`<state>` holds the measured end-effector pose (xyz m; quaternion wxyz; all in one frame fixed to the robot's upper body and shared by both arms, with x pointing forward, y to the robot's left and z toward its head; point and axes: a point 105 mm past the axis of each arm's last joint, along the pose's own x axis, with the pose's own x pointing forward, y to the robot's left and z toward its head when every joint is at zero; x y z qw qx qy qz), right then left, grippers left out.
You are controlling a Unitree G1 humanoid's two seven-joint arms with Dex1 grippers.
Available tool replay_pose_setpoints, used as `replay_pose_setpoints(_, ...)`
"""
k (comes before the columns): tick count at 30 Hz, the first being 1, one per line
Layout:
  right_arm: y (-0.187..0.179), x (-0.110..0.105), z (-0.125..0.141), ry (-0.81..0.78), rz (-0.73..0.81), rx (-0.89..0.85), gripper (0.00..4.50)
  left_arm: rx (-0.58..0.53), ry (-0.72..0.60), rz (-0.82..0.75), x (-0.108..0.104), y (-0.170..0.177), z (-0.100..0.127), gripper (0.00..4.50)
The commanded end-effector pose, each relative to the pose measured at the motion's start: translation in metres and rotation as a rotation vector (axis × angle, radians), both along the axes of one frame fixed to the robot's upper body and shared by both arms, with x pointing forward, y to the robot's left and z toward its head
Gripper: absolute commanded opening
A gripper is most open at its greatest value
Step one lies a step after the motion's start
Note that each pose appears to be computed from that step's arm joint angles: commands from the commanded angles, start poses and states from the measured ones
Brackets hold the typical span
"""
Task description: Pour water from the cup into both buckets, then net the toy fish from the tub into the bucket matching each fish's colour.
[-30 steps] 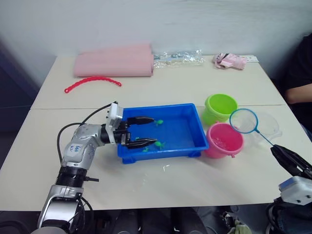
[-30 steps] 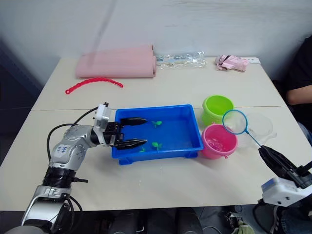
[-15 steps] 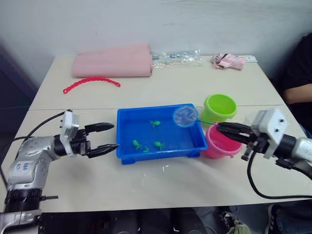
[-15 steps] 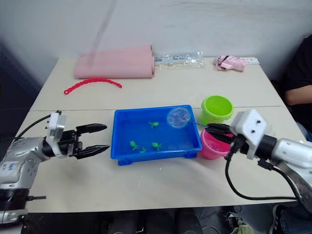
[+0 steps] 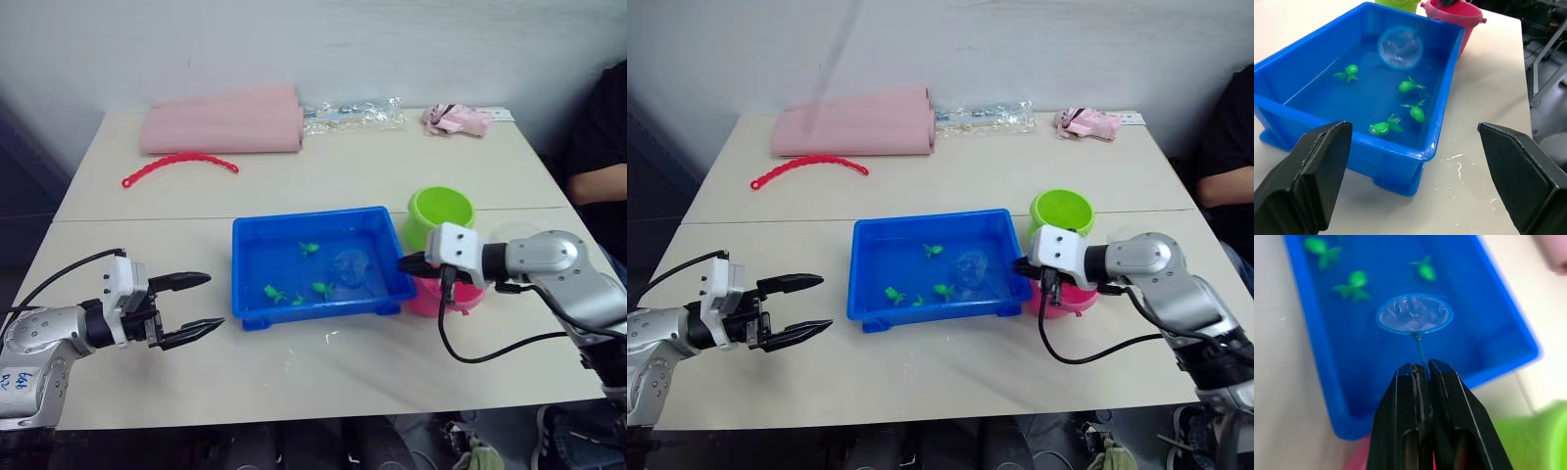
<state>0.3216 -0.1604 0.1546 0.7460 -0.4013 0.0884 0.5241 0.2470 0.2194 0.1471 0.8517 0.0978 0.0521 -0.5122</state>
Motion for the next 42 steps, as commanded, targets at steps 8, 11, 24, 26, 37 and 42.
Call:
replay_pose_setpoints(8, 0.023, 0.004, 0.004, 0.04, 0.11, 0.081, 0.0, 0.028, -0.041, -0.055, 0.002, -0.011, 0.019, 4.48)
replay_pose_setpoints(11, 0.025, 0.002, -0.001, 0.077, 0.114, 0.125, 0.0, 0.034, -0.046, -0.059, 0.004, -0.012, 0.021, 4.48)
replay_pose_setpoints(24, 0.019, -0.003, 0.01, 0.12, 0.005, 0.397, 0.0, 0.024, -0.058, -0.063, 0.01, -0.013, 0.024, 4.48)
replay_pose_setpoints(26, 0.015, -0.008, 0.017, 0.111, -0.01, 0.454, 0.0, -0.037, -0.071, -0.057, 0.013, -0.017, 0.031, 4.48)
replay_pose_setpoints(37, -0.021, -0.033, 0.062, -0.072, -0.118, 0.629, 0.0, -0.152, -0.012, -0.09, 0.032, -0.043, 0.037, 4.48)
replay_pose_setpoints(42, -0.044, -0.035, 0.076, -0.109, -0.207, 0.657, 0.0, -0.201, -0.011, -0.145, 0.04, -0.059, 0.042, 4.48)
